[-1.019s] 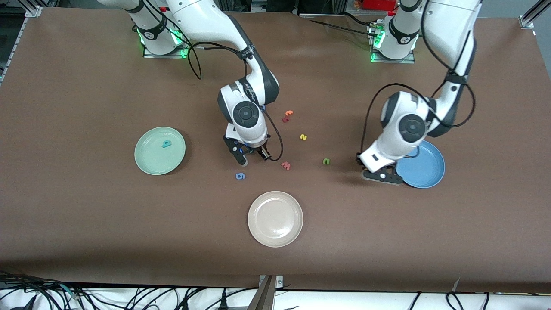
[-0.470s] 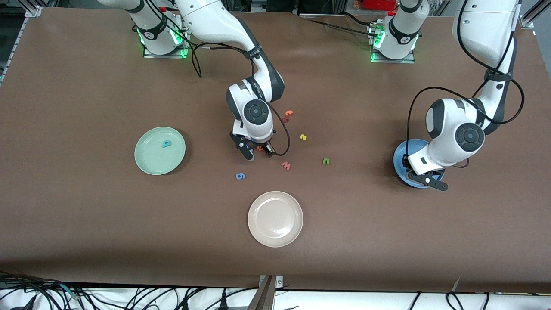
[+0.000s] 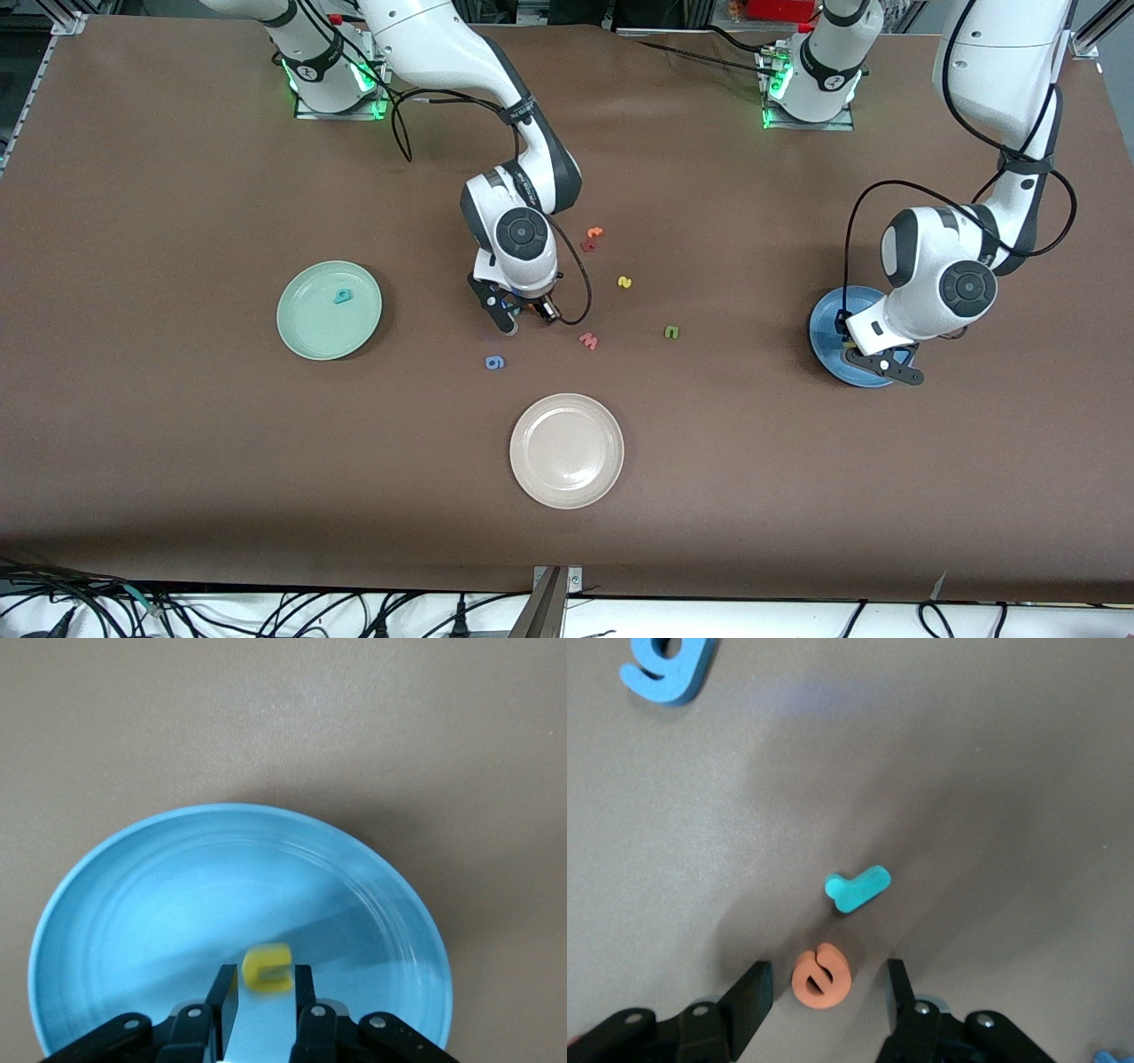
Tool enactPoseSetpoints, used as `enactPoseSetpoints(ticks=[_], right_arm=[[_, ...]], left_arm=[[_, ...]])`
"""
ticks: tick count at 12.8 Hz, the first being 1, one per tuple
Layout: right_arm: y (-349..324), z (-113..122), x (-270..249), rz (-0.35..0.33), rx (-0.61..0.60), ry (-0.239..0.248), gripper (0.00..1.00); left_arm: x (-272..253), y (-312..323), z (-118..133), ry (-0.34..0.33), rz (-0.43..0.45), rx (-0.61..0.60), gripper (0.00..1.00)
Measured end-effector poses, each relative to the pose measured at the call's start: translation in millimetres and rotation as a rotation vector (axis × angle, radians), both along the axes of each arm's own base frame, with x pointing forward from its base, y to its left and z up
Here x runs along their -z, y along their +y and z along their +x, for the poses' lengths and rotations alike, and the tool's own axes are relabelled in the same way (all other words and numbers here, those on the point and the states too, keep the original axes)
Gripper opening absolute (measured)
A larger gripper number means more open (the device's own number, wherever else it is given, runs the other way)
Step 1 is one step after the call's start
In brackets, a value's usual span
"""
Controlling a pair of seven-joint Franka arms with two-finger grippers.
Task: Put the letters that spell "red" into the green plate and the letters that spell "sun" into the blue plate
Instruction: 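Drop the c on the blue plate while the right gripper grasps the e, then drop the e on the green plate while the left gripper grasps the u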
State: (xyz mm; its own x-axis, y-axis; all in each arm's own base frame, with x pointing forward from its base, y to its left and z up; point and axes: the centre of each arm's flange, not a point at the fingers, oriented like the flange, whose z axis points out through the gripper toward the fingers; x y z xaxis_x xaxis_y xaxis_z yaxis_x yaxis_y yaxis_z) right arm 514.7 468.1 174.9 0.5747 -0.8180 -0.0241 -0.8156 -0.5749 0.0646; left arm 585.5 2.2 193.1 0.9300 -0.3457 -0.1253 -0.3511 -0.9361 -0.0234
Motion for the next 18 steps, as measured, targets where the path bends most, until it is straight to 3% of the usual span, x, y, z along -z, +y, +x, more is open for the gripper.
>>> enactPoseSetpoints(ticks=[2, 3, 5, 6, 7, 10, 15, 18], right_arm=[[-1.1, 1.1, -0.4, -0.001, 0.002, -0.002, 0.60], [-1.3, 1.8, -1.0, 0.000, 0.002, -0.004, 0.55], [-1.3, 3.4, -5.5, 0.004, 0.000, -0.009, 0.31], [-2.1, 4.8, -7.8, 0.006, -0.001, -0.011, 0.30], [-4.9, 7.2, -7.7, 0.005, -0.001, -0.012, 0.29], [-17.5, 16.0, -19.0, -0.018, -0.024, 0.019, 0.29], [-109.7, 55.1, -103.4, -0.055, -0.220, 0.194, 0.29], [-200.2, 75.9, -103.4, -0.063, -0.346, 0.286, 0.29]], left_arm=[[-3.9, -1.2, 3.4, -0.012, -0.001, 0.002, 0.51], [-10.9, -4.2, 8.0, -0.028, -0.003, 0.007, 0.61], [-30.9, -32.3, 19.3, -0.072, -0.021, 0.040, 0.83], [-38.4, -58.6, 21.3, -0.088, -0.033, 0.032, 0.95], [-43.4, -92.2, 19.8, -0.100, -0.043, -0.005, 1.00], [-48.8, -194.9, 2.5, -0.114, -0.067, -0.097, 1.00], [-30.5, -251.8, -16.8, -0.096, -0.058, -0.087, 1.00], [-4.4, -272.2, -25.2, -0.112, -0.056, -0.134, 1.00]])
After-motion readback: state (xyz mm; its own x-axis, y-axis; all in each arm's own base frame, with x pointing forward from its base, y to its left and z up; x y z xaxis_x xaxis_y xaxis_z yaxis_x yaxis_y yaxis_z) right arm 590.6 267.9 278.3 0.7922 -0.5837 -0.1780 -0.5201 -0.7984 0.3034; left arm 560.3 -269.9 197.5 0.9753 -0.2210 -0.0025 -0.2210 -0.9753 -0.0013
